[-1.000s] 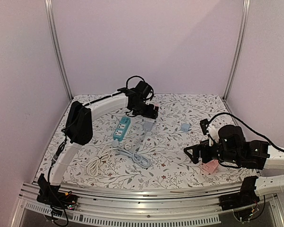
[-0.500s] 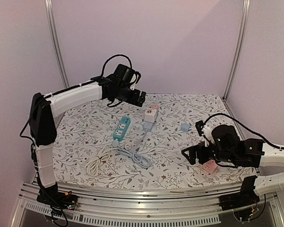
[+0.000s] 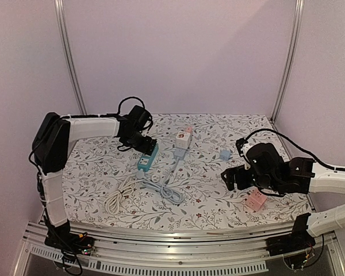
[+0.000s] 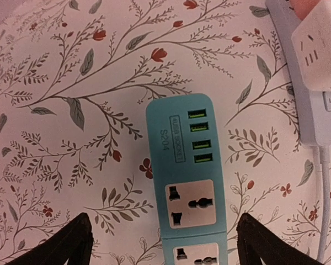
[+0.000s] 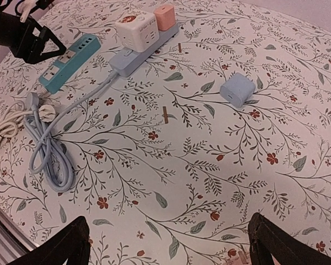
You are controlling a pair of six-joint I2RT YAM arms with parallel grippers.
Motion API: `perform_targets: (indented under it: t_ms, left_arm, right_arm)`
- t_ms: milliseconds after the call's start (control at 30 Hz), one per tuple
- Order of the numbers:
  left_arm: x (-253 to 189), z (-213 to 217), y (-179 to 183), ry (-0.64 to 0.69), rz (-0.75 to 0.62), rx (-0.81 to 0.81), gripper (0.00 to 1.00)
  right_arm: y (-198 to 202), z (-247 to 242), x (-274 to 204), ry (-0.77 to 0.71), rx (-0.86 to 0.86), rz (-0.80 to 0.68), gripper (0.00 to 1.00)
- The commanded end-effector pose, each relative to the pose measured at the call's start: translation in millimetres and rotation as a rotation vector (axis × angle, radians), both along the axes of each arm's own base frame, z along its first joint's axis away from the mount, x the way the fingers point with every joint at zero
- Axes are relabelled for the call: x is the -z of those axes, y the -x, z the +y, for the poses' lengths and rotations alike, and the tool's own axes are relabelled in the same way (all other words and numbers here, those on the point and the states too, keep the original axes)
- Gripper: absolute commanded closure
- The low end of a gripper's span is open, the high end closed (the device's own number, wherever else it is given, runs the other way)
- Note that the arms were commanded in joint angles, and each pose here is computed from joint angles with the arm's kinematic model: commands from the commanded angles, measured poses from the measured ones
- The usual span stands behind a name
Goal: Insert the plug
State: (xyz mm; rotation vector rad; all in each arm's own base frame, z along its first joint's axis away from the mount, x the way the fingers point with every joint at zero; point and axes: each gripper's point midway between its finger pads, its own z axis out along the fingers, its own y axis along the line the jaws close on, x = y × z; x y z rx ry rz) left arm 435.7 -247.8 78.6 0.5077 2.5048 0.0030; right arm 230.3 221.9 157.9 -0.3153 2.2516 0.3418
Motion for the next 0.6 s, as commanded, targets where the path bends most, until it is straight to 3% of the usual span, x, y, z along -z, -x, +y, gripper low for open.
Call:
perform_targets:
  t_ms: [0, 267, 333, 400, 500, 567]
  left_arm:
    - [33, 0, -2, 0.019, 0.067, 0.004, 0.11]
    - [62, -15, 3, 0.123, 0.138, 0.04, 0.15]
    - [65, -16, 3, 0.125, 0.139, 0.038, 0.2]
    - [66, -15, 0, 0.117, 0.136, 0.03, 0.32]
    - [66, -12, -3, 0.102, 0.121, 0.018, 0.61]
    - [62, -10, -6, 0.093, 0.103, 0.014, 0.71]
  right_arm:
    - [-7, -8, -2, 0.049, 0.061, -0.001, 0.01]
    - [-9, -3, 4, 0.062, 0.061, 0.025, 0.01]
    - [-9, 0, 6, 0.067, 0.055, 0.033, 0.01]
    - [-10, 2, 6, 0.068, 0.051, 0.037, 0.01]
    - [-10, 3, 9, 0.074, 0.044, 0.043, 0.01]
    - [-9, 3, 9, 0.075, 0.043, 0.043, 0.01]
